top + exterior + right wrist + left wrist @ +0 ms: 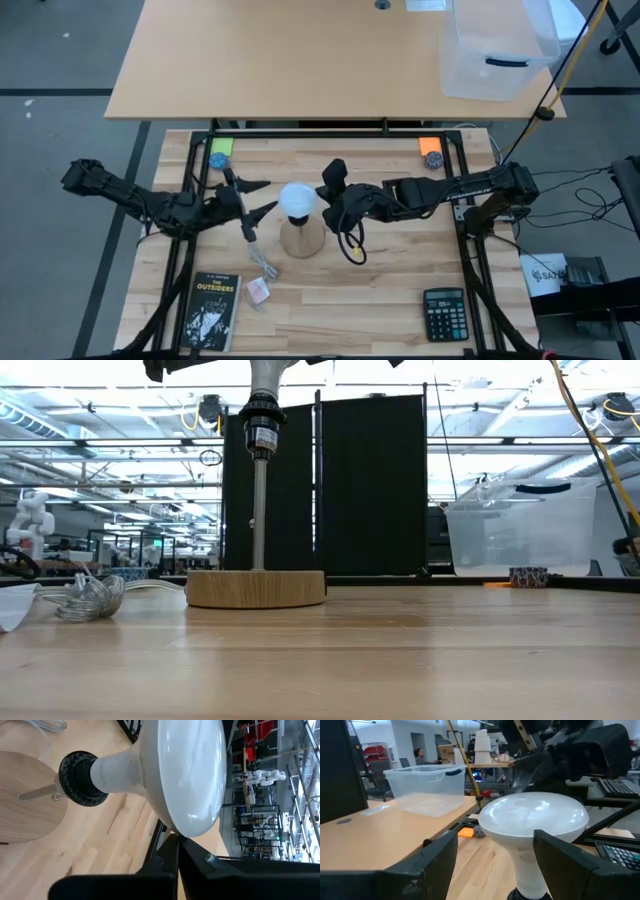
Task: Screw lightbulb
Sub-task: Insert the lightbulb on the lamp
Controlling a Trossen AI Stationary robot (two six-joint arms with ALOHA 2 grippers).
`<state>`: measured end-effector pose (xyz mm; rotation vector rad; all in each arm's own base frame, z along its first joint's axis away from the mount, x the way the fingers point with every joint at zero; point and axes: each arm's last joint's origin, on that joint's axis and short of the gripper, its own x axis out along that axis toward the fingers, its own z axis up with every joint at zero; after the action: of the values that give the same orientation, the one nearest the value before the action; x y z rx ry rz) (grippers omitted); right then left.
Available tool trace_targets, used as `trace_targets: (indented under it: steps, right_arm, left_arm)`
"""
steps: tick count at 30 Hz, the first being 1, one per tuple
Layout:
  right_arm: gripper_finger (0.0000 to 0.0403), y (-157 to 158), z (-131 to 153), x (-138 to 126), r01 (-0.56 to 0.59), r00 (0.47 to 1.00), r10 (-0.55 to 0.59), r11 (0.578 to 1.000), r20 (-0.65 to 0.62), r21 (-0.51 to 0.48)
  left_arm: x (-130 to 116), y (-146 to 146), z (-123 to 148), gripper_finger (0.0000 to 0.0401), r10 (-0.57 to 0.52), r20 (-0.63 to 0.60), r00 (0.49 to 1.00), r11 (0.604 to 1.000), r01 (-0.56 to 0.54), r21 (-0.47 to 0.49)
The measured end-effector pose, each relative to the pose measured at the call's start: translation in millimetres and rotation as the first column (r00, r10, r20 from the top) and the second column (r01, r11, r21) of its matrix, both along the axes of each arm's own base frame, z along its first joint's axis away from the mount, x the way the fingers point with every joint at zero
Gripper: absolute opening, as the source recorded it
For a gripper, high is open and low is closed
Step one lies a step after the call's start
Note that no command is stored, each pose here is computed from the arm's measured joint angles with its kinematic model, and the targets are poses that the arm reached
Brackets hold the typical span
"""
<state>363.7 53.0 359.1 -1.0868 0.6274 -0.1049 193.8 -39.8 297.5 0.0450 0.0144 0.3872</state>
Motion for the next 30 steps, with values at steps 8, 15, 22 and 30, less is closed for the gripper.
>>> trace_targets:
  steps: [8,15,22,30]
  right_arm:
    - [0.0000,14,-1,1,-0.097,0.995,0.097,0.994,0.010,0.042]
    - [0.0000,25,0,-2,-0.115,0.993,0.115,0.993,0.012,0.012]
    - [0.0000,36,-4,-7,-0.121,0.992,0.121,0.992,-0.033,0.023]
    - [0.0000,22,-7,-7,0.000,0.999,0.000,1.000,-0.051,0.000]
  left_arm:
    - [2,9,-5,0.0263,0.072,-0.032,0.997,0.997,-0.072,-0.017]
    - [17,18,-17,0.0263,0.103,-0.083,0.991,0.994,-0.104,-0.017]
    - [11,20,-13,0.0263,0.097,-0.072,0.993,0.995,-0.099,-0.015]
    - [-12,-1,3,0.0263,-0.035,-0.014,0.999,0.999,0.035,0.000]
